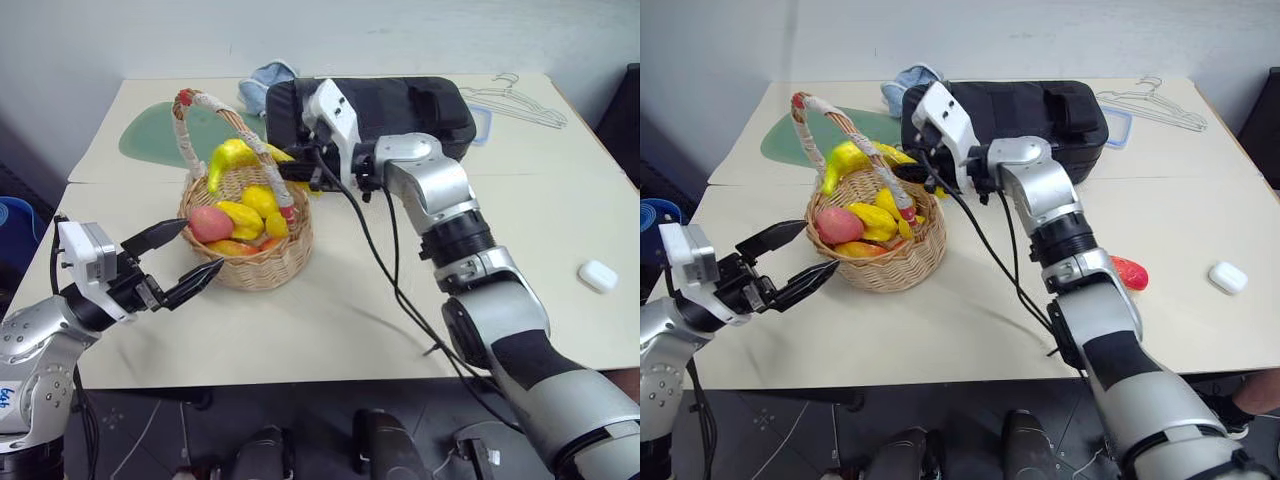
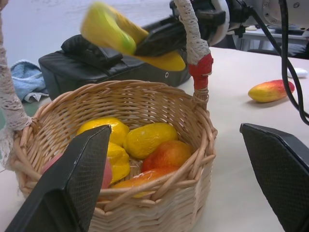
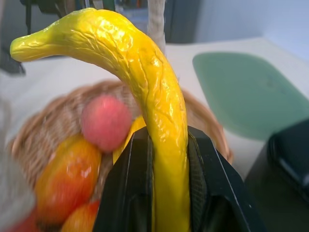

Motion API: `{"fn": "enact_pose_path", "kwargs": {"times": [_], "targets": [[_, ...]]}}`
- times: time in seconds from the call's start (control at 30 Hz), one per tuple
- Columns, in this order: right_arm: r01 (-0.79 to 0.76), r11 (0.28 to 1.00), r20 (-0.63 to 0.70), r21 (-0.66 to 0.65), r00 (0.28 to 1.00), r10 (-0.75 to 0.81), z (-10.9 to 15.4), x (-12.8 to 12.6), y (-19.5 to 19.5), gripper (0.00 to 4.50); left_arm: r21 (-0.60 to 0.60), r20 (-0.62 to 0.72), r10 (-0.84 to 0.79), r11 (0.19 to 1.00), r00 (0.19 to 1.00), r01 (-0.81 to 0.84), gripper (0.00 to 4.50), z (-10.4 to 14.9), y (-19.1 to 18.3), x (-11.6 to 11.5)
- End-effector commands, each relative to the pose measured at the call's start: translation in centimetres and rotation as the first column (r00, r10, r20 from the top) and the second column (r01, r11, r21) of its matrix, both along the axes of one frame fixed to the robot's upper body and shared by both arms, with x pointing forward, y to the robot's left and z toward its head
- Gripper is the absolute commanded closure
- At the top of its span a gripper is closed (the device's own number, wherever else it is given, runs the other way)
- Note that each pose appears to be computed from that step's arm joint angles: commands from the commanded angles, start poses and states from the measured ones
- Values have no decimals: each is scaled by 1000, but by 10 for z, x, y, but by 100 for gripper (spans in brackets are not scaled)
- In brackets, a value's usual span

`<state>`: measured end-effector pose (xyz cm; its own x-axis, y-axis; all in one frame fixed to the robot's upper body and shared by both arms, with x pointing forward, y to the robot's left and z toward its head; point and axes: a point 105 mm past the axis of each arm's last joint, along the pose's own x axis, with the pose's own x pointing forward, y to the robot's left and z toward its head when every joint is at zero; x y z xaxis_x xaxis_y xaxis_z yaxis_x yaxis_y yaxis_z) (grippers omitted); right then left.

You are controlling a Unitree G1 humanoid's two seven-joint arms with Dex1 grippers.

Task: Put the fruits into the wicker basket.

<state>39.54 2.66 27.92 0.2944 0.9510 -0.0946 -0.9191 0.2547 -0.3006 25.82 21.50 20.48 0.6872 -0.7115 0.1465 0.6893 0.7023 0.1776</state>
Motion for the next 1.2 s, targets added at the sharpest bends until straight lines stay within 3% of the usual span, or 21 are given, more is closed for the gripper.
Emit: {"fn": "enact_pose_path", "kwargs": {"times": [0.03, 0.23, 0.27, 0.47, 0.63, 0.77, 0.87, 1.03, 1.2], "targets": [[-80, 996, 50, 39, 996, 78, 15, -8, 8, 226, 14, 33, -5, 1000, 999, 5, 0, 3, -5, -5], [-60, 997, 73, 45, 996, 56, 15, -1, 1, 18, 23, 16, -12, 1000, 1000, 12, 0, -2, -6, -5], [-49, 997, 80, 52, 996, 45, 16, 1, -4, 6, 25, 15, -16, 1000, 1000, 16, 0, -3, -7, -5], [38, 993, 190, 111, 980, -59, 24, 8, -80, 6, 40, 4, -86, 996, 996, 86, 0, 0, -14, -11], [110, 981, 241, 161, 959, -148, 13, -10, -154, 6, 86, -41, -140, 986, 989, 144, 0, -7, -16, -14], [236, 959, 274, 158, 923, -272, -10, -32, -205, 6, 120, -37, -167, 978, 985, 171, 0, -8, -20, -12], [357, 931, 269, 78, 891, -365, -51, -71, -261, 6, 145, -49, -189, 970, 981, 194, 0, -9, -20, -16], [596, 802, 210, -22, 787, -580, -91, -127, -328, 6, 170, -121, -241, 951, 963, 259, 0, -17, -21, -26], [801, 595, 124, -67, 599, -791, -132, -176, -395, 6, 184, -149, -302, 927, 942, 326, 0, -21, -30, -26]]}}
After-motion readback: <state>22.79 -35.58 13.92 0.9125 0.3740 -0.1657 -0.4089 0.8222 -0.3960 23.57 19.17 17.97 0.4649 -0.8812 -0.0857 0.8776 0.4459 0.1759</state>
